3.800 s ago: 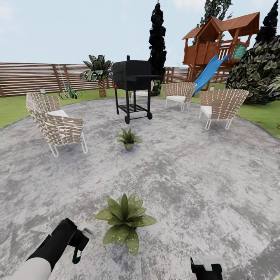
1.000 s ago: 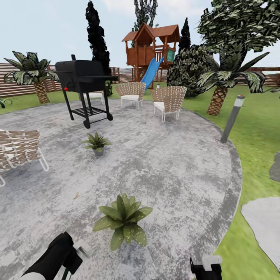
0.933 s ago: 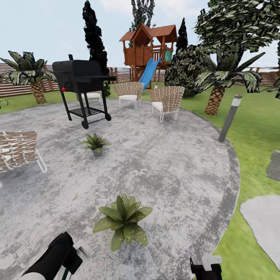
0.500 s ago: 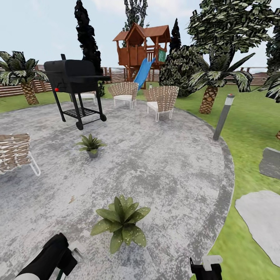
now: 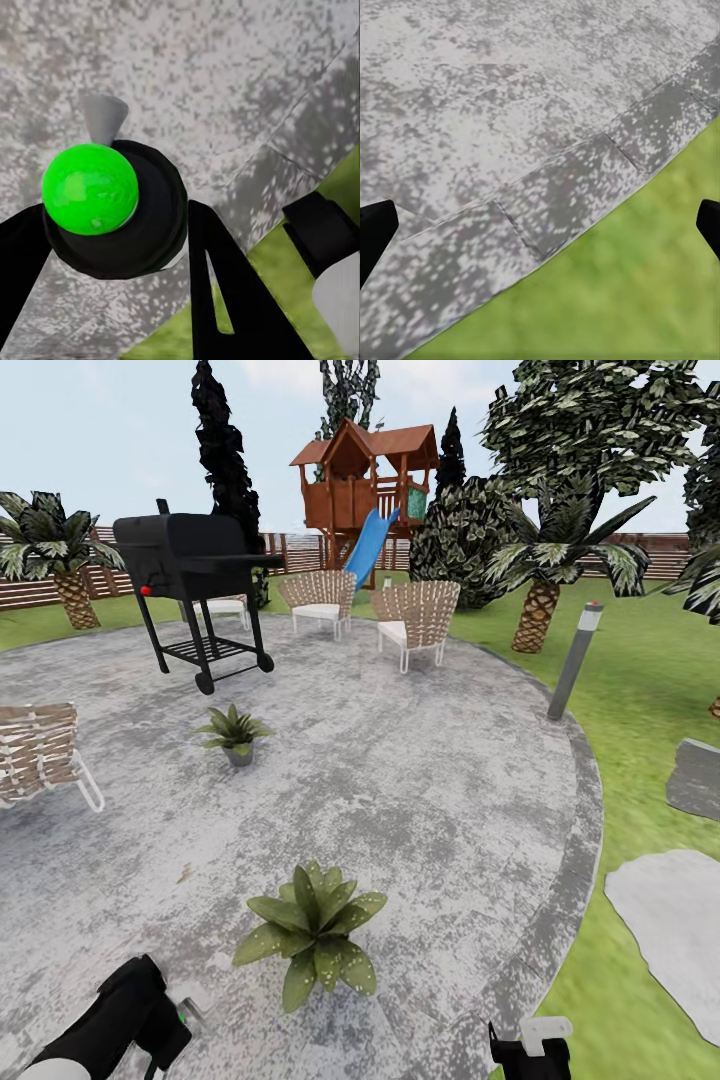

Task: Pick up the pesticide atomizer in the garden and spray insectifuge to fully cover both potted plants in the garden.

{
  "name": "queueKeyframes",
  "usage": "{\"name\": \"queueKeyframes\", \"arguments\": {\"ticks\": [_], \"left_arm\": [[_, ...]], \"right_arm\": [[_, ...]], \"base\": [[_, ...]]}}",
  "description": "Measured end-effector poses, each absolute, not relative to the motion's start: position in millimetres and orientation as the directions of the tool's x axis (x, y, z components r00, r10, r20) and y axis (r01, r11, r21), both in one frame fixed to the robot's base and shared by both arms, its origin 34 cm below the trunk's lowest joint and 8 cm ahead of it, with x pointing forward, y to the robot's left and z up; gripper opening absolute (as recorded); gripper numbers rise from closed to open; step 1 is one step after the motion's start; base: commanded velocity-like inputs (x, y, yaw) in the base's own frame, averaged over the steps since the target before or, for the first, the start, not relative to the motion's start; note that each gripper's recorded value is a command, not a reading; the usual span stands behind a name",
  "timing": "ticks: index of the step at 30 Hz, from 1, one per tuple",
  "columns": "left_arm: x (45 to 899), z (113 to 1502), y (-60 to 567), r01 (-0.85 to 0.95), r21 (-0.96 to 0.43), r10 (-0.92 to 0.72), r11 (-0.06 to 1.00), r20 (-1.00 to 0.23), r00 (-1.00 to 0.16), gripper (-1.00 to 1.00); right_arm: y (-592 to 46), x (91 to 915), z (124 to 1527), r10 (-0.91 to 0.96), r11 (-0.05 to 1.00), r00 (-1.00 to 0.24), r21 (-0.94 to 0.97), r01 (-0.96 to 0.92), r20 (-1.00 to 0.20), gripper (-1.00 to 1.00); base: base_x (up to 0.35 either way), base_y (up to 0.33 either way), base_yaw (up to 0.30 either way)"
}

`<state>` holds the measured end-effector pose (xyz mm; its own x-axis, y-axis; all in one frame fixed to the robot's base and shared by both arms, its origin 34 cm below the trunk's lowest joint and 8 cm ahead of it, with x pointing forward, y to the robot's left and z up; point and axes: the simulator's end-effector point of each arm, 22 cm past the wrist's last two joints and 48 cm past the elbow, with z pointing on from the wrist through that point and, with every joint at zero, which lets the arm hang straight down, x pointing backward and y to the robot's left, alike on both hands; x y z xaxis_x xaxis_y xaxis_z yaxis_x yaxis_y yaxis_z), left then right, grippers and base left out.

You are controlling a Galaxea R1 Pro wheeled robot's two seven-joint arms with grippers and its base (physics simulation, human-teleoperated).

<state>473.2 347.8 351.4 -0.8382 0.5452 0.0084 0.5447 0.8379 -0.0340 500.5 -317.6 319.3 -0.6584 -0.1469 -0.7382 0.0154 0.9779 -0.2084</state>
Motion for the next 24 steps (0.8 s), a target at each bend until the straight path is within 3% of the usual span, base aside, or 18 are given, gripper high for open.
{"name": "queueKeyframes", "arguments": {"ticks": [10, 18, 24], "left_arm": [[465, 355, 393, 0.532, 0.011, 0.531, 0.846, 0.046, -0.846, -1.00], [473, 358, 385, 0.542, 0.016, 0.542, 0.840, 0.023, -0.840, -1.00], [474, 358, 384, 0.541, 0.018, 0.541, 0.841, 0.021, -0.841, -1.00]], "right_arm": [[-318, 500, 319, -0.147, 0.978, -0.658, -0.209, 0.016, -0.738, 1.00], [-318, 501, 321, -0.147, 0.978, -0.656, -0.208, 0.016, -0.740, 1.00], [-317, 502, 321, -0.147, 0.978, -0.654, -0.208, 0.016, -0.742, 1.00]], "base": [[0.000, 0.000, -0.009], [-0.006, 0.007, -0.248], [-0.174, 0.183, -0.231]]}}
